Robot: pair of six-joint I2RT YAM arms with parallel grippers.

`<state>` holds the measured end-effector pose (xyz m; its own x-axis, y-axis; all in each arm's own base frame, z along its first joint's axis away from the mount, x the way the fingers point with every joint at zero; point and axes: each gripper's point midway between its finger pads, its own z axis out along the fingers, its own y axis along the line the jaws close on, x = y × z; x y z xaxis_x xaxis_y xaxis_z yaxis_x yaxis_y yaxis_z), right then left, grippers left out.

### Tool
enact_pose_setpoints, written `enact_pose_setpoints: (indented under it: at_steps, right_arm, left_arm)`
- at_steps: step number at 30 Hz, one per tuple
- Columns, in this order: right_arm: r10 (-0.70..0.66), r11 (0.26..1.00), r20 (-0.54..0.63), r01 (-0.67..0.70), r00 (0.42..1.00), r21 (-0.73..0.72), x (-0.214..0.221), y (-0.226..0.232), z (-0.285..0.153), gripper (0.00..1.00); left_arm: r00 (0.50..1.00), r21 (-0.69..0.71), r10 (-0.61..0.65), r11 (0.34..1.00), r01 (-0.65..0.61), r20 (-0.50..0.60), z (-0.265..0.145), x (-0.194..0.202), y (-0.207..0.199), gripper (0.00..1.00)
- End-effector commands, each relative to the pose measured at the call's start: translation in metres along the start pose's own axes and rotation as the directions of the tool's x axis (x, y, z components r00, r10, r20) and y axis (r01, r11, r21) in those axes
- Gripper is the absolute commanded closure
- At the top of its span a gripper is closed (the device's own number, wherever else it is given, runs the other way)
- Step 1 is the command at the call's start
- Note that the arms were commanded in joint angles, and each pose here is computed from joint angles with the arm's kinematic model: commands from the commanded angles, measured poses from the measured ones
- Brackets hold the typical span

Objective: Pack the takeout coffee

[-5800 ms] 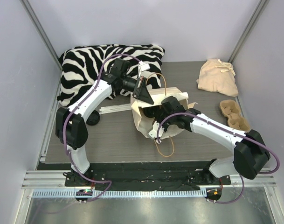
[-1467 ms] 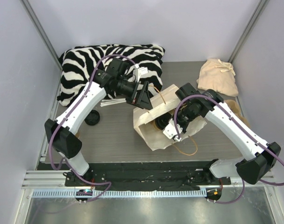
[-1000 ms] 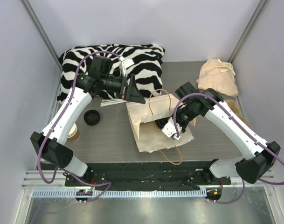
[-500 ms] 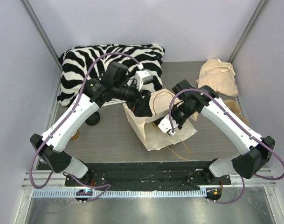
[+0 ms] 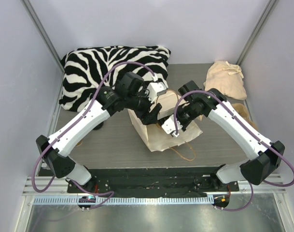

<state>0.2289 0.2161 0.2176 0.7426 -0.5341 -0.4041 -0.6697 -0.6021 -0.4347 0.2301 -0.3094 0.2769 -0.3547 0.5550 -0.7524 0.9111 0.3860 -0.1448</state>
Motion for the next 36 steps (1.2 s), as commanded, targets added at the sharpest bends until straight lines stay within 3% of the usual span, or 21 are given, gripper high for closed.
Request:
enact_pose_setpoints:
  at_steps: [1, 8, 11, 12, 14, 16, 18, 20, 22, 23, 24, 27, 36]
  right_arm:
    - [-0.006, 0.997, 0.015, 0.005, 1.000, 0.076, -0.008, -0.016, -0.012, 0.99]
    - [0.012, 0.994, 0.018, -0.014, 1.000, 0.107, -0.009, -0.024, -0.016, 0.99]
    - [0.018, 0.994, 0.018, -0.020, 1.000, 0.112, -0.009, -0.025, -0.017, 0.99]
    - [0.016, 0.993, 0.019, -0.018, 1.000, 0.114, -0.010, -0.026, -0.018, 0.99]
    - [0.013, 0.993, 0.017, -0.015, 1.000, 0.119, -0.010, -0.026, -0.019, 0.99]
    - [0.008, 0.992, 0.011, -0.010, 1.000, 0.128, -0.011, -0.026, -0.022, 0.99]
    - [0.000, 0.990, 0.009, -0.001, 1.000, 0.142, -0.014, -0.027, -0.026, 0.99]
    - [-0.038, 0.987, 0.005, 0.037, 0.999, 0.155, -0.017, -0.027, -0.031, 0.99]
    - [-0.081, 0.980, 0.004, 0.079, 0.997, 0.182, -0.022, -0.027, -0.036, 0.99]
    - [-0.107, 0.976, 0.004, 0.104, 0.994, 0.194, -0.024, -0.029, -0.038, 0.99]
    - [-0.119, 0.972, 0.006, 0.115, 0.993, 0.207, -0.026, -0.031, -0.040, 0.99]
    - [-0.170, 0.959, 0.017, 0.162, 0.985, 0.233, -0.036, -0.033, -0.047, 0.99]
    - [-0.215, 0.973, 0.076, 0.206, 0.974, 0.108, -0.039, 0.005, -0.030, 0.99]
  left_arm:
    - [0.999, -0.054, 0.053, 0.997, -0.053, -0.008, 0.010, -0.004, 0.008, 0.27]
    - [0.994, -0.092, 0.057, 0.994, -0.066, -0.093, 0.019, 0.008, 0.017, 0.24]
    - [0.990, -0.084, 0.067, 0.994, -0.077, -0.121, 0.020, 0.012, 0.016, 0.40]
    - [0.990, -0.079, 0.067, 0.994, -0.077, -0.125, 0.020, 0.012, 0.016, 0.51]
    - [0.988, -0.056, 0.068, 0.996, -0.076, -0.136, 0.018, 0.013, 0.012, 0.62]
    - [0.990, -0.029, 0.064, 0.997, -0.069, -0.129, 0.015, 0.008, 0.010, 0.78]
    - [0.993, 0.045, 0.036, 0.999, -0.031, -0.109, 0.007, -0.001, -0.002, 0.92]
    - [0.990, 0.134, -0.069, 0.987, 0.085, -0.120, 0.002, -0.002, -0.005, 1.00]
    - [0.987, 0.214, -0.127, 0.966, 0.147, -0.101, -0.010, -0.016, -0.008, 1.00]
    - [0.972, 0.255, -0.173, 0.944, 0.210, -0.160, -0.007, -0.008, -0.011, 1.00]
    - [0.972, 0.349, -0.194, 0.909, 0.230, -0.134, -0.018, -0.021, -0.022, 1.00]
    - [0.951, 0.455, -0.257, 0.836, 0.308, -0.173, -0.027, -0.023, -0.031, 1.00]
    - [0.957, 0.564, -0.226, 0.773, 0.289, -0.180, -0.029, -0.018, -0.043, 1.00]
